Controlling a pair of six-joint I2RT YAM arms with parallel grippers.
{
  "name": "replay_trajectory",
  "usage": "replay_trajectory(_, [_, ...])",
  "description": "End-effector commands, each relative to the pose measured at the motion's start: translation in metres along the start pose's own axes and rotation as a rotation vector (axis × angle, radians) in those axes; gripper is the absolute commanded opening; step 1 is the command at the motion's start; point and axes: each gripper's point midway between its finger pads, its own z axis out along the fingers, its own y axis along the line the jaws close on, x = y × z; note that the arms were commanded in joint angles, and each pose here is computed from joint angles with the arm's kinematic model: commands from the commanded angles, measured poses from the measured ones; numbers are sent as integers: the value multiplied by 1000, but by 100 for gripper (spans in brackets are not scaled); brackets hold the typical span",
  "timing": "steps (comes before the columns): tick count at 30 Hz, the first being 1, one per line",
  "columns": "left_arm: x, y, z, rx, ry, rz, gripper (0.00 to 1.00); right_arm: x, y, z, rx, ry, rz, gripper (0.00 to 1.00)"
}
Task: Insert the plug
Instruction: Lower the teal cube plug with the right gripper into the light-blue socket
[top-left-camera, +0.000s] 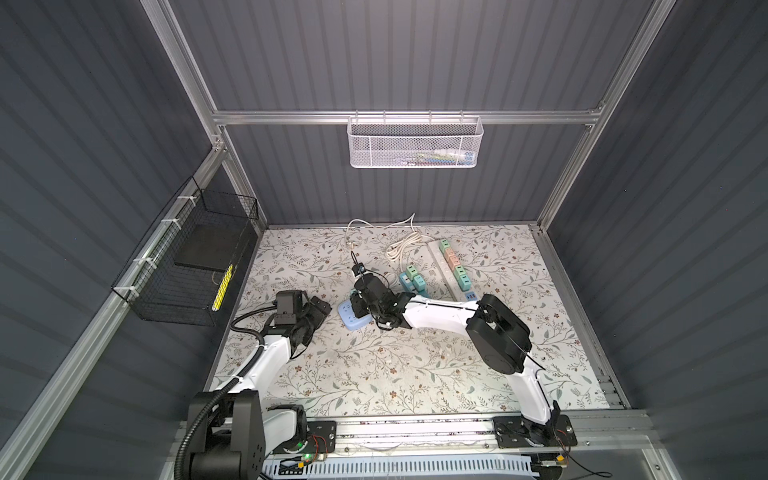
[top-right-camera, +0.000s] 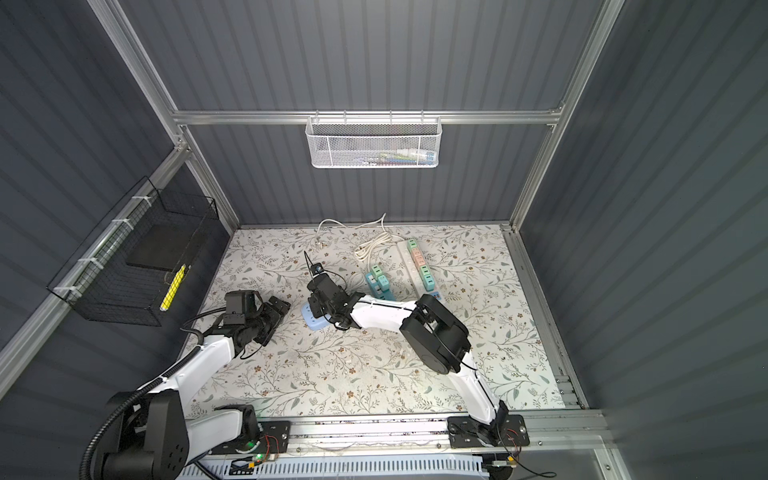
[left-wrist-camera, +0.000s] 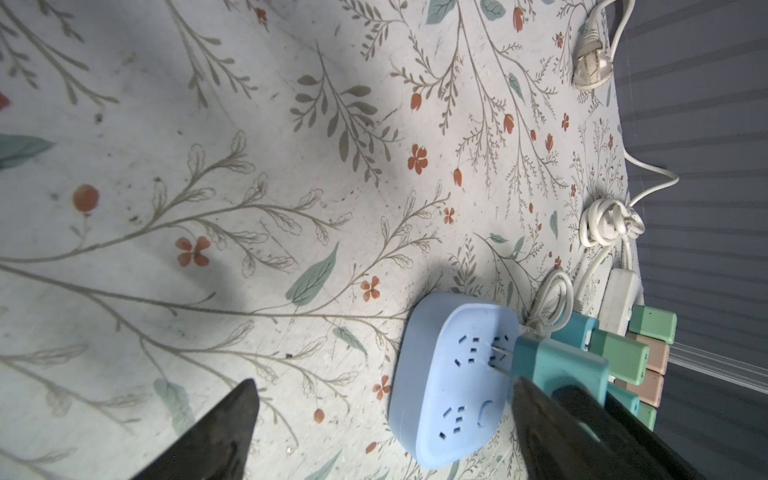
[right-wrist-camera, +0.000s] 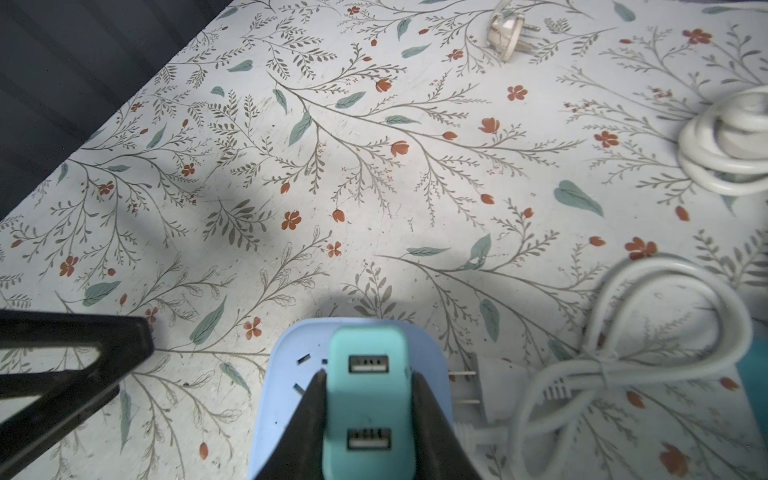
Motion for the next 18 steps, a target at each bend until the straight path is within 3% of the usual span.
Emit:
replay_trajectory(1, [1, 0, -1, 1, 14, 15, 95, -4, -4, -2, 42, 2, -9, 28])
replay_trajectory(18, [2, 0, -1, 4, 16, 18, 95, 7, 0, 7, 40, 19, -22, 28])
